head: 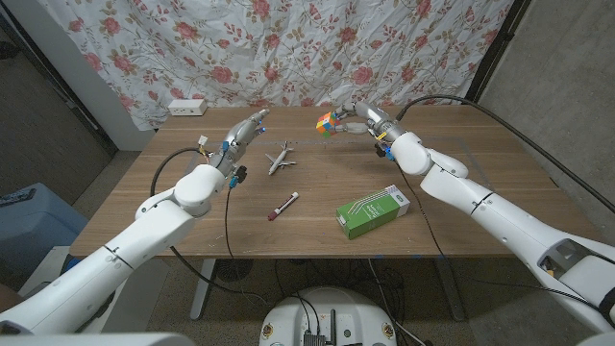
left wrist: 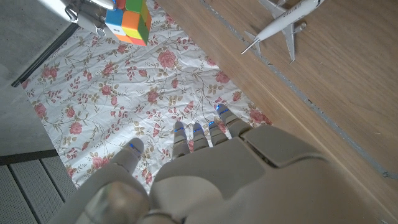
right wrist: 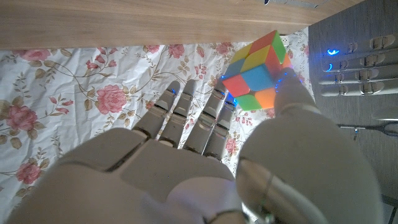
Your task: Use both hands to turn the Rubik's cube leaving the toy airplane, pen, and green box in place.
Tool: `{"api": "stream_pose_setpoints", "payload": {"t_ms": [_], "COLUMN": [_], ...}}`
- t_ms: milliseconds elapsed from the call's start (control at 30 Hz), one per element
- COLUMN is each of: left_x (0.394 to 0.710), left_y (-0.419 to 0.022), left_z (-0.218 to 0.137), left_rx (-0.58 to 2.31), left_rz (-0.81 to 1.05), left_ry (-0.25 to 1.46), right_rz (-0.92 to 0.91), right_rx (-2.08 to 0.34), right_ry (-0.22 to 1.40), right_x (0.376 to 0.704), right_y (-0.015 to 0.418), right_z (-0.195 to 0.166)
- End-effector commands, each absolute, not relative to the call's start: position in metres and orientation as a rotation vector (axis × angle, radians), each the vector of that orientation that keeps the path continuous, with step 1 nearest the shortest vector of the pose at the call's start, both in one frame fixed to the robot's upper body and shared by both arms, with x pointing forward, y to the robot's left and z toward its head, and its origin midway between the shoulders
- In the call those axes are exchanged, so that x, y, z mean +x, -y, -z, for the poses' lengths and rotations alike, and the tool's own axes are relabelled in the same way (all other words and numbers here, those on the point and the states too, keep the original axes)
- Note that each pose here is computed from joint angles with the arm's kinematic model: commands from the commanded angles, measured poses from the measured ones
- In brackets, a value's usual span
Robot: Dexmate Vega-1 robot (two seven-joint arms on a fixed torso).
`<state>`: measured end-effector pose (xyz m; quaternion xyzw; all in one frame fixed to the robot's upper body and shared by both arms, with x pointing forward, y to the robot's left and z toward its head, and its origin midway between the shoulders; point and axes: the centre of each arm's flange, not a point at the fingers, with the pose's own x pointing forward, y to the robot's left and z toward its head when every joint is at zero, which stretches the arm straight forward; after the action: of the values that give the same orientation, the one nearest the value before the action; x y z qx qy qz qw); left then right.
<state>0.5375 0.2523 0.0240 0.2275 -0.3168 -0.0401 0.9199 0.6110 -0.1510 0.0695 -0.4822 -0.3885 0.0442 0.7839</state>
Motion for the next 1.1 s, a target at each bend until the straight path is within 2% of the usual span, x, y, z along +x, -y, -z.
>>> {"api": "stream_pose_setpoints", "payload": {"t_ms": [33, 1100], "left_x": [0.521, 0.495], "left_y": [-0.235, -0.191], "left_z": [-0.031, -0.034], "left_rx": [0.605, 0.867], "left_rz": [0.038, -0.083], "left_ry": [0.689, 0.718], "right_rz": [-0.062, -0.066], "right_rx": [-0.953, -0.827], "right_ry": [0.839, 0.847], "right_x": [0.605, 0.595], "right_y": [0.146, 0.135], "right_z": [-0.057, -0.04]}}
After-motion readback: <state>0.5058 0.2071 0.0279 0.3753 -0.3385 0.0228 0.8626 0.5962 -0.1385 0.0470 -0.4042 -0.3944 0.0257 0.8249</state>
